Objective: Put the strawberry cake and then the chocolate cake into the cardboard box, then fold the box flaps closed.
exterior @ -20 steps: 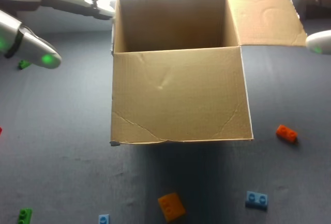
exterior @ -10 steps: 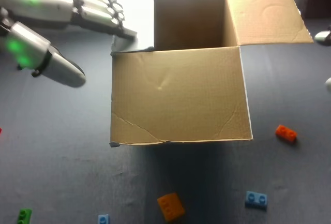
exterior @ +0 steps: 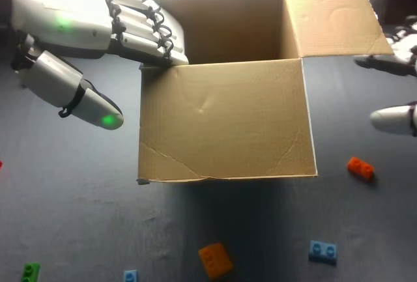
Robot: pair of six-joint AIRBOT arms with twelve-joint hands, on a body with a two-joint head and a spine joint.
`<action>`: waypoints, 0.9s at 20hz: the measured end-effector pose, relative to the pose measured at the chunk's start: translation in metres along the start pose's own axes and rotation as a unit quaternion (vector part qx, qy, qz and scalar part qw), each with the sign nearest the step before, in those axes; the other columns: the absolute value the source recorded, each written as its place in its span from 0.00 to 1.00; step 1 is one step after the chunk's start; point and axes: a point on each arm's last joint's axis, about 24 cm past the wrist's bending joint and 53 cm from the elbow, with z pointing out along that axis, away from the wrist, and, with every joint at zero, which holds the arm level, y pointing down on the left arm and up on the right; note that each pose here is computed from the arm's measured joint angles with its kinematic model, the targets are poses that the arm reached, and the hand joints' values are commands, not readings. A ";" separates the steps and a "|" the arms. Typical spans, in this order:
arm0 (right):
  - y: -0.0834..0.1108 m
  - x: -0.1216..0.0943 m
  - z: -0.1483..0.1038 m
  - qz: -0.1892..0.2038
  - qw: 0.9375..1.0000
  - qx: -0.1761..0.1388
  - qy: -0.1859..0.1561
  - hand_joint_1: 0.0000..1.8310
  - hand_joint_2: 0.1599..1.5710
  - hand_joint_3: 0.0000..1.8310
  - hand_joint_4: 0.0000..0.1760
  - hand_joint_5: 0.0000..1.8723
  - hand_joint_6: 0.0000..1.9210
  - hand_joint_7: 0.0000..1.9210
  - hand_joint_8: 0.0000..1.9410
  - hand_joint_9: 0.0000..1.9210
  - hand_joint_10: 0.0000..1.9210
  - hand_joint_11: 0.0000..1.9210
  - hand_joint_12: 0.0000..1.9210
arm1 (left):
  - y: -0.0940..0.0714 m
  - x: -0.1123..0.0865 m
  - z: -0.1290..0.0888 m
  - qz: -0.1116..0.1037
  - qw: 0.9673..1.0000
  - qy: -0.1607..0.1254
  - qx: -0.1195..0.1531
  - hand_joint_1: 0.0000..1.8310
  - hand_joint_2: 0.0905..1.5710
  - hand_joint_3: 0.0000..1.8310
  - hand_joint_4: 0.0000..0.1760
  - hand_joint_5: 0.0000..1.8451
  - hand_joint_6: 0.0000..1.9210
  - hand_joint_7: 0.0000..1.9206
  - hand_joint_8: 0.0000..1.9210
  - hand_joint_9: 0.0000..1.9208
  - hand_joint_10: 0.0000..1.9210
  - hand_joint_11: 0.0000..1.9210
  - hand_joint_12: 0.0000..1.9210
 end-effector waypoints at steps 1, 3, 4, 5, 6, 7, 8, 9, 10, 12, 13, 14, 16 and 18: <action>0.005 -0.004 0.001 0.003 1.000 -0.004 -0.005 0.00 0.73 0.00 0.00 0.07 0.00 0.10 0.00 0.11 0.00 0.00 0.27 | 0.000 0.000 0.000 0.001 1.000 0.000 -0.001 0.00 0.73 0.00 0.06 0.06 0.00 0.09 0.00 0.08 0.00 0.00 0.36; 0.017 -0.020 0.003 0.011 1.000 -0.017 -0.023 0.00 0.73 0.00 0.00 0.08 0.00 0.12 0.00 0.12 0.00 0.00 0.30 | 0.001 0.001 0.000 0.000 1.000 0.000 -0.002 0.00 0.73 0.00 0.05 0.07 0.00 0.09 0.00 0.09 0.00 0.00 0.36; 0.025 -0.030 0.003 0.014 0.999 -0.024 -0.032 0.00 0.73 0.00 0.00 0.08 0.00 0.12 0.00 0.12 0.00 0.00 0.30 | 0.001 0.001 0.000 0.000 1.000 0.000 -0.002 0.00 0.73 0.00 0.06 0.06 0.00 0.09 0.00 0.08 0.00 0.00 0.36; 0.031 -0.038 0.003 0.019 0.999 -0.029 -0.040 0.00 0.73 0.00 0.00 0.08 0.00 0.11 0.00 0.12 0.00 0.00 0.30 | 0.001 0.001 0.000 0.000 1.000 0.000 -0.002 0.00 0.73 0.00 0.08 0.06 0.00 0.08 0.00 0.08 0.00 0.00 0.35; 0.036 -0.047 0.004 0.022 0.998 -0.034 -0.047 0.00 0.73 0.00 0.00 0.08 0.00 0.11 0.00 0.11 0.00 0.00 0.29 | 0.001 0.001 0.000 0.000 1.000 0.000 -0.002 0.00 0.73 0.00 0.11 0.06 0.00 0.08 0.00 0.09 0.00 0.00 0.35; 0.039 -0.051 0.004 0.023 0.998 -0.035 -0.050 0.00 0.73 0.00 0.00 0.07 0.00 0.11 0.00 0.10 0.00 0.00 0.27 | 0.001 0.000 0.000 0.000 1.000 0.000 -0.002 0.00 0.73 0.00 0.12 0.06 0.00 0.08 0.00 0.08 0.00 0.00 0.34; 0.045 -0.059 0.005 0.028 0.997 -0.040 -0.056 0.00 0.73 0.00 0.00 0.07 0.00 0.11 0.00 0.10 0.00 0.00 0.26 | 0.002 -0.003 -0.002 0.003 1.000 -0.001 -0.002 0.00 0.73 0.00 0.10 0.06 0.00 0.09 0.00 0.09 0.00 0.00 0.34; 0.050 -0.065 0.006 0.031 0.997 -0.045 -0.062 0.00 0.74 0.00 0.00 0.07 0.00 0.10 0.00 0.10 0.00 0.00 0.27 | 0.002 -0.004 -0.003 0.007 1.000 0.000 -0.002 0.00 0.73 0.00 0.09 0.06 0.00 0.09 0.00 0.09 0.00 0.00 0.33; 0.056 -0.069 0.008 0.034 0.996 -0.051 -0.063 0.00 0.73 0.00 0.00 0.07 0.00 0.10 0.00 0.10 0.00 0.00 0.28 | 0.003 -0.008 -0.005 0.008 1.000 -0.003 -0.003 0.00 0.74 0.00 0.10 0.06 0.00 0.08 0.00 0.08 0.00 0.00 0.33; 0.065 -0.065 0.012 0.036 0.996 -0.057 -0.055 0.00 0.73 0.00 0.00 0.07 0.00 0.10 0.00 0.10 0.00 0.00 0.28 | 0.011 -0.018 -0.012 0.010 1.000 -0.016 -0.014 0.00 0.74 0.00 0.08 0.07 0.00 0.09 0.00 0.08 0.00 0.00 0.33; 0.068 -0.058 0.015 0.037 0.997 -0.058 -0.044 0.00 0.73 0.00 0.00 0.07 0.00 0.10 0.00 0.11 0.00 0.00 0.29 | 0.018 -0.024 -0.017 0.009 0.999 -0.024 -0.023 0.00 0.74 0.00 0.09 0.07 0.00 0.09 0.00 0.09 0.00 0.00 0.33; 0.071 -0.053 0.018 0.036 0.997 -0.058 -0.034 0.00 0.73 0.00 0.00 0.07 0.00 0.11 0.00 0.11 0.00 0.00 0.29 | 0.025 -0.028 -0.022 0.008 0.999 -0.031 -0.032 0.00 0.74 0.00 0.07 0.07 0.00 0.08 0.00 0.08 0.00 0.00 0.33; 0.083 -0.046 0.024 0.018 0.997 -0.069 -0.023 0.00 0.74 0.00 0.00 0.08 0.00 0.12 0.00 0.12 0.01 0.00 0.32 | 0.036 -0.034 -0.031 0.007 0.998 -0.039 -0.048 0.00 0.74 0.00 0.06 0.07 0.00 0.07 0.00 0.08 0.00 0.00 0.32; 0.094 -0.044 0.027 0.000 0.997 -0.080 -0.020 0.00 0.74 0.00 0.00 0.07 0.00 0.10 0.00 0.10 0.00 0.00 0.27 | 0.044 -0.041 -0.040 0.003 0.997 -0.049 -0.056 0.00 0.74 0.00 0.06 0.07 0.00 0.08 0.00 0.08 0.00 0.00 0.34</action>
